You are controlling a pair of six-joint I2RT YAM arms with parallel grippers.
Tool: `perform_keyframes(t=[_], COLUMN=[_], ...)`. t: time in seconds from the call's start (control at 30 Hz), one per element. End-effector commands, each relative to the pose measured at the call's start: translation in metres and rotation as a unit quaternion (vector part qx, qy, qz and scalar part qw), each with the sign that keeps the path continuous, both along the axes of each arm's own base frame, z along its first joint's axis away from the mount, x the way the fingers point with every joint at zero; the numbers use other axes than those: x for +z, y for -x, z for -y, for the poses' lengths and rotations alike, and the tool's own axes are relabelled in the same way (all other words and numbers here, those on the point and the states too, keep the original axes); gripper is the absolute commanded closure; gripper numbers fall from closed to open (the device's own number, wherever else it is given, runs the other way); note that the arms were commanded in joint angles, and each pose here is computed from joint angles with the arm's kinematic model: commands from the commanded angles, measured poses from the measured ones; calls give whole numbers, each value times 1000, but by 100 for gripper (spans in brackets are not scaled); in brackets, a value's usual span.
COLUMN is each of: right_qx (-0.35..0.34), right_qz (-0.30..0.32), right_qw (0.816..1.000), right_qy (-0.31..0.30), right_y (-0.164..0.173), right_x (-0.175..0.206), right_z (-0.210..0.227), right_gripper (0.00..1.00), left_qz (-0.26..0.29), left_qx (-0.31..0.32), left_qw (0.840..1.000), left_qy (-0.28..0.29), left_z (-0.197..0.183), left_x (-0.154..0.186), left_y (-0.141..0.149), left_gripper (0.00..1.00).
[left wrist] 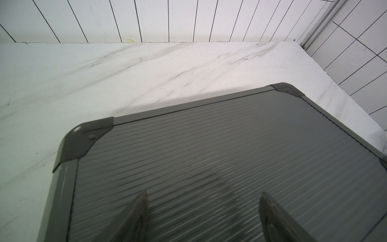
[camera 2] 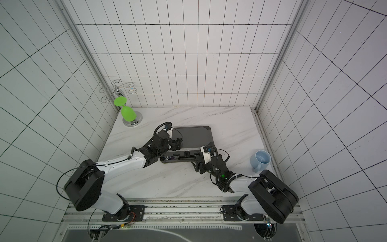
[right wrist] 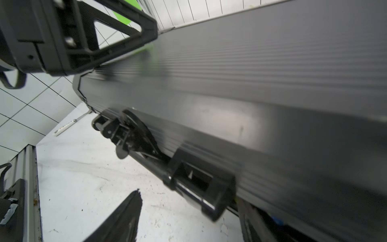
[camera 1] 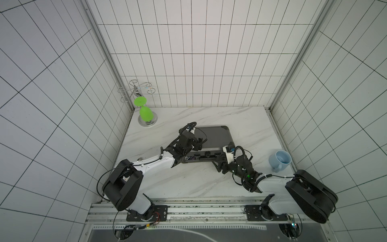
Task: Close the poker set cases
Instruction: Close the lid of the poker set case.
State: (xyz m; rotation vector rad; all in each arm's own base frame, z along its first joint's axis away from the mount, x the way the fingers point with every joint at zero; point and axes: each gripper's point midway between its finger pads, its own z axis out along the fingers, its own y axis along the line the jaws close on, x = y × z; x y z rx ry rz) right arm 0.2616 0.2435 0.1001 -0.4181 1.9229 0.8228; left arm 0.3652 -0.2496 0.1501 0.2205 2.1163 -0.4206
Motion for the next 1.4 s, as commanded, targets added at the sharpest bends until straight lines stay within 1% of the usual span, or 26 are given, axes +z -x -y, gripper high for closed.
perform_keyframes(t=[0.0, 0.1, 0.2, 0.37, 0.43, 0.5, 0.53, 0.63, 0.73, 0.83, 1.07, 1.13, 1.2, 1.27, 1.37], right_qx=[17, 32, 48, 77, 88, 95, 98, 92, 83, 79, 74, 55, 17, -5, -12], right_qz=[69, 69, 68, 68, 67, 65, 60, 33, 11, -8, -25, -41, -61, -66, -56], right_qw=[996, 996, 995, 992, 990, 989, 989, 992, 995, 996, 996, 997, 998, 998, 998], right_qy=[-48, -48, -57, -78, -86, -93, -92, -74, -56, -46, -47, -36, -13, -1, -10], right_y=[-16, -19, -17, -3, 3, 9, 12, 16, 24, 33, 52, 50, 45, 42, 42], right_x=[45, 43, 40, 41, 45, 49, 48, 37, 22, 9, 2, -6, -19, -26, -18], right_z=[-17, -25, -30, -32, -32, -32, -31, -28, -23, -17, -7, -2, 8, 16, 19], right_gripper=[27, 29, 35, 59, 62, 62, 60, 50, 44, 43, 44, 41, 38, 36, 35], left_qz=[-39, -37, -36, -37, -37, -37, -37, -37, -40, -45, -58, -62, -64, -66, -69], left_qx=[2, 4, 4, 7, 10, 11, 11, 12, 12, 13, 15, 15, 15, 16, 14], left_qw=[999, 999, 999, 999, 999, 999, 999, 999, 999, 998, 997, 997, 997, 997, 997], left_qy=[-12, -12, -13, -19, -22, -26, -27, -29, -31, -34, -38, -37, -35, -35, -38], left_z=[-7, -8, -9, -10, -12, -12, -13, -14, -14, -15, -18, -19, -20, -21, -21], left_x=[-26, -25, -24, -26, -27, -27, -27, -28, -31, -37, -51, -53, -54, -56, -58], left_y=[12, 13, 13, 12, 11, 11, 11, 11, 11, 12, 18, 20, 22, 23, 24], left_gripper=[18, 18, 18, 18, 18, 18, 18, 18, 18, 18, 18, 19, 19, 20, 20])
